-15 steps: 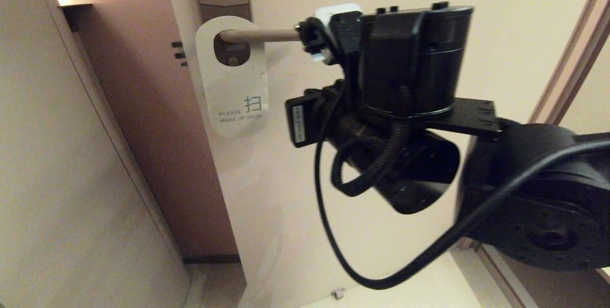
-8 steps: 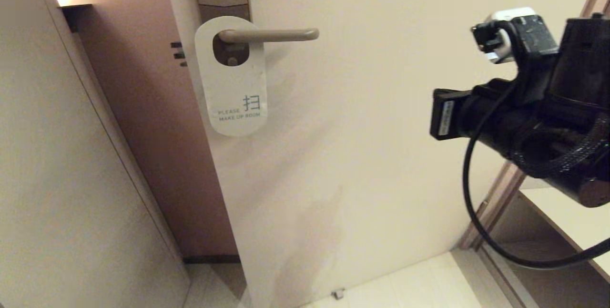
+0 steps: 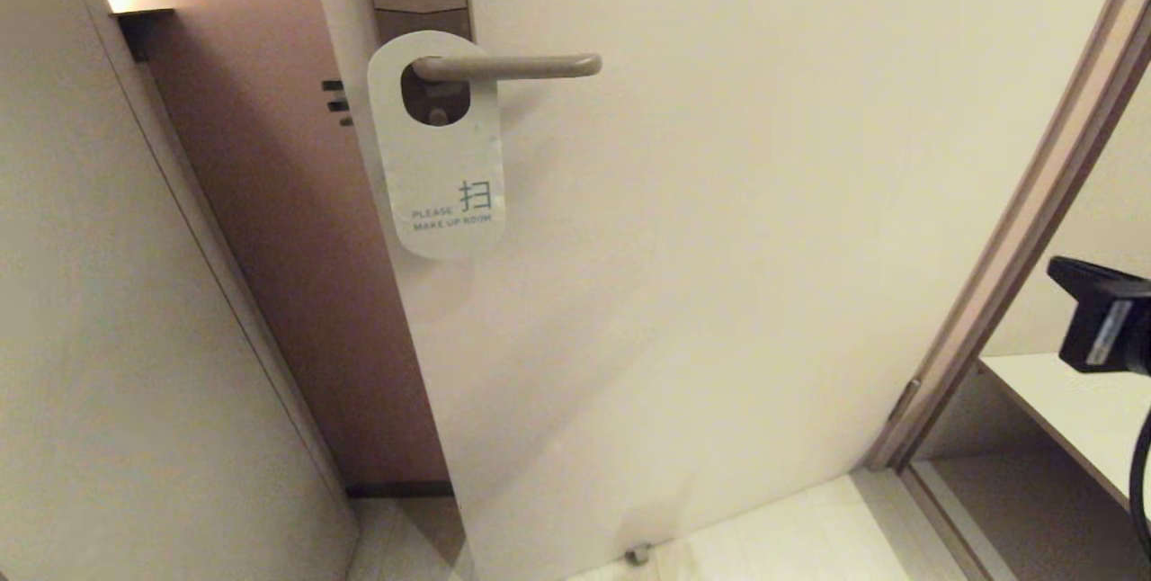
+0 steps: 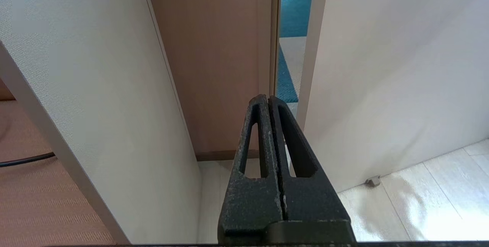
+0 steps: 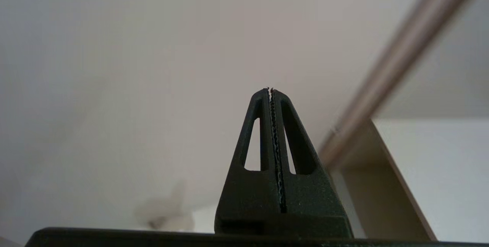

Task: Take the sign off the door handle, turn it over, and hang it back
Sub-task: Take down the sign

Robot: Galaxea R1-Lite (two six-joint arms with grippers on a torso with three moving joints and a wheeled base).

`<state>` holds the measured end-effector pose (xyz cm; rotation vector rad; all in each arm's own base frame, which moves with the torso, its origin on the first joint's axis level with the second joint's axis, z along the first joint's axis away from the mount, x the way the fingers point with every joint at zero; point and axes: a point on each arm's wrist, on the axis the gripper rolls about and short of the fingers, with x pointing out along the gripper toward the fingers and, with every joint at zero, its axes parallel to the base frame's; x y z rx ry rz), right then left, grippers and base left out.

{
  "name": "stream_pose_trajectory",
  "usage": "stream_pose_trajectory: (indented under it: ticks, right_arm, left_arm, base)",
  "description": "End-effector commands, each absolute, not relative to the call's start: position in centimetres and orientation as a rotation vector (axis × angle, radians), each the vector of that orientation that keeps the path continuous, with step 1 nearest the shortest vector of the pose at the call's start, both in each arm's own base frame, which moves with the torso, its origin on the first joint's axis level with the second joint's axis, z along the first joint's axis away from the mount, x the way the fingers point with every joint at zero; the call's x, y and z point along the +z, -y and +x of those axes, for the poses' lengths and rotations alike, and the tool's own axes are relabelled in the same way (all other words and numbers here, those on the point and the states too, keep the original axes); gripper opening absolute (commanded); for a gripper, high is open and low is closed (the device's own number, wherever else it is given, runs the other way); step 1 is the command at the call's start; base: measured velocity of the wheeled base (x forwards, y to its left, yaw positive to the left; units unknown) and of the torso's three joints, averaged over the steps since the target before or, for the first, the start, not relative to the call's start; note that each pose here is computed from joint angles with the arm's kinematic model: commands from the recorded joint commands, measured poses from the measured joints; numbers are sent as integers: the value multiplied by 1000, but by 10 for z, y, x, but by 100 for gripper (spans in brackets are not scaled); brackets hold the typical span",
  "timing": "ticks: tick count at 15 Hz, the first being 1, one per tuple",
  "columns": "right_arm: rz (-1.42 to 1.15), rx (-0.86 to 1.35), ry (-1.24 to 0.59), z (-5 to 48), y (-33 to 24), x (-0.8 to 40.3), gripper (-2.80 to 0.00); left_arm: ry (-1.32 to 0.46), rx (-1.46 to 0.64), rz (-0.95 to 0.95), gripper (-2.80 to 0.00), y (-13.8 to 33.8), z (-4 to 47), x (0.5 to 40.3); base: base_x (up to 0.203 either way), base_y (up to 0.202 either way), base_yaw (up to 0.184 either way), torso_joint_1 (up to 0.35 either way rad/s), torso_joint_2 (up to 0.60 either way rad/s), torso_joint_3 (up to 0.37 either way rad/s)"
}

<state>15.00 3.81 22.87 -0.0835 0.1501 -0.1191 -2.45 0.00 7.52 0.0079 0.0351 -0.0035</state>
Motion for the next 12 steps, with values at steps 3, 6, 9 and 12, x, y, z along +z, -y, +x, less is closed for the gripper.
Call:
stream_pose_trajectory:
  ticks: [3,6,9,12]
  right_arm:
    - [-67,-175,-108,94,-14,202,-280]
    - [-80,-167,-105,57,-3,164,-280]
    - [-86,-151,-75,26,3,125,-280]
    - [-92,-40,-92,8,2,104,-280]
  left_arm:
    - [-35,-3,8,-280,0,-25,76]
    - [-35,-3,8,-280,0,-25,76]
    - [-35,-3,8,-280,0,-25,76]
    - [-36,-3,8,-280,0,-24,75]
  base:
    - [0,0,0,0,0,0]
    - [0,0,0,0,0,0]
    - [0,0,0,0,0,0]
    - [0,0,0,0,0,0]
